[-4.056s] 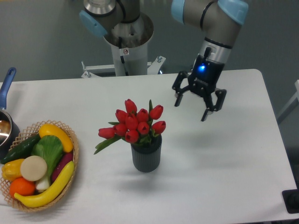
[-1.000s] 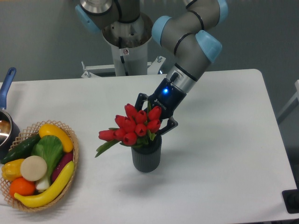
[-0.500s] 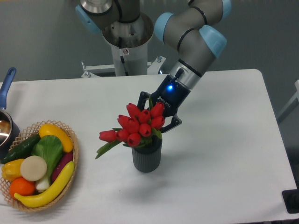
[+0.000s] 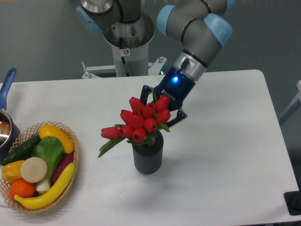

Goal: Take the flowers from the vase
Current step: 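Lift the gripped tulips up out of the grey vase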

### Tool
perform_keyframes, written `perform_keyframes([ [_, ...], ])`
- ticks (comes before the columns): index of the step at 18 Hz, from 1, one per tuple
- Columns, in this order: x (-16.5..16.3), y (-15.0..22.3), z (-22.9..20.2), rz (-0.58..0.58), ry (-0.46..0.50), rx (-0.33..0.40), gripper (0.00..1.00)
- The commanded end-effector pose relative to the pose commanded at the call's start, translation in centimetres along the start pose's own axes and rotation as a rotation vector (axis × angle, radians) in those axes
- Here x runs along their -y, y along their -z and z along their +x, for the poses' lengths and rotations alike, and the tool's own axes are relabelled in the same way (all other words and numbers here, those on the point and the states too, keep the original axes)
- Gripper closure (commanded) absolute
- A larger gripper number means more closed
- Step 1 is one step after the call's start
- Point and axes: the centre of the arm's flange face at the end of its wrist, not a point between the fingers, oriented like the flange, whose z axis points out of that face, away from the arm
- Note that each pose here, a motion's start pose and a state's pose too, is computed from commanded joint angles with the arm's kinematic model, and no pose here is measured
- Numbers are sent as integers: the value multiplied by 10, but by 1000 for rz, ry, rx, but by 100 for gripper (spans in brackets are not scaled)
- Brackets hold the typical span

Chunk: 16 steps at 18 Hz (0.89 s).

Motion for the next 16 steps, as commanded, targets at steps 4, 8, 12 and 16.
perform_keyframes([
  [4, 29, 16, 2, 38, 34, 18, 56],
  [8, 53, 30, 12, 70, 57, 29, 56],
  [12, 75, 45, 25, 108, 67, 33, 56],
  [16, 87, 55, 36, 118, 51, 45, 56],
])
